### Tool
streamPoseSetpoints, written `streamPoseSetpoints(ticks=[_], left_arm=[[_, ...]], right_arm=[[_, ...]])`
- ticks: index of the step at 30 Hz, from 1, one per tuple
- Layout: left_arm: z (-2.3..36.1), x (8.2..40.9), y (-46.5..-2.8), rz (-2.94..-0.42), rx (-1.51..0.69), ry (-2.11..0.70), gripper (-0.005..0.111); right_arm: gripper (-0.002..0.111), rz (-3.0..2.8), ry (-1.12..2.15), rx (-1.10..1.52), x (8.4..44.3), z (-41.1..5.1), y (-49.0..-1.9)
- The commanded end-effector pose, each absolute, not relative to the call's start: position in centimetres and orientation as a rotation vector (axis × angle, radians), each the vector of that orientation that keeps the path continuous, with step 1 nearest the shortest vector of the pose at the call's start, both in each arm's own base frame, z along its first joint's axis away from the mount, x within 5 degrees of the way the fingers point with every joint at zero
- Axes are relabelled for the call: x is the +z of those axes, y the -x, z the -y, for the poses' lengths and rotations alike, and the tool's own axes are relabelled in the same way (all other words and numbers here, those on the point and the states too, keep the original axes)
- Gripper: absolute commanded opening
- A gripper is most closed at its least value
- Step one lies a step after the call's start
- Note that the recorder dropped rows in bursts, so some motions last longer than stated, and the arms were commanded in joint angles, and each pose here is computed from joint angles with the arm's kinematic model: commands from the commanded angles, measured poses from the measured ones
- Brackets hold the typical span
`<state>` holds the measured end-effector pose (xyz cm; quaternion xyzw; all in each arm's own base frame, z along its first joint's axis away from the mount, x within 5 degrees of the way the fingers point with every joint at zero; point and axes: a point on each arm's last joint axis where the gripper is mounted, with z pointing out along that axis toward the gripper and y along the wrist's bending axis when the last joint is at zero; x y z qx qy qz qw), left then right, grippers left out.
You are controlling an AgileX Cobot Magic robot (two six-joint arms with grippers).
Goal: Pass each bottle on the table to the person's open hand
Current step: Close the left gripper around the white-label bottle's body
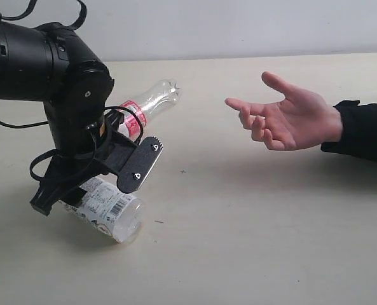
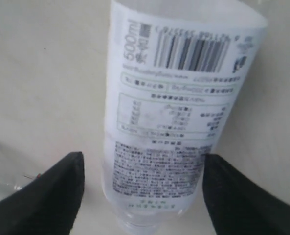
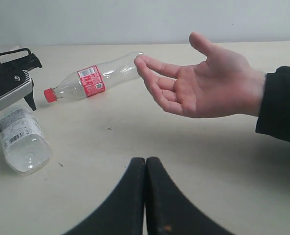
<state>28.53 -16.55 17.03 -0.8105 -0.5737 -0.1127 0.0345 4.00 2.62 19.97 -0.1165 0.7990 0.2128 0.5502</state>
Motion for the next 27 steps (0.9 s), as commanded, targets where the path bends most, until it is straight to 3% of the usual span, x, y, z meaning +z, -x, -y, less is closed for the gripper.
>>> streamPoseSetpoints(ticks=[1,4,9,20,27], left_arm=[[17.1,16.7,-28.1,1.76,-0.318,2.493,0.067],[17.1,16.7,-28.0,1.761,-0.313,2.479,0.067],[17.0,16.7,-27.9,1.909,-0.317,2.372,0.079],[17.8,16.5,-28.0,2.041,-0.256,2.368,0.078],[18.0,14.7,-28.3,2.027,-0.227,2.337,0.078]], right_arm=[[0.0,-1.88,0.271,0.507,19.9,-2.6,-4.0],[0.0,-1.88,0.271,0.507,19.9,-2.6,-4.0],[0.0,-1.88,0.271,0.507,19.9,-2.6,-4.0],[0.0,-1.88,0.271,0.507,19.9,-2.6,-4.0],[0.0,-1.88,0.271,0.507,19.9,-2.6,-4.0]])
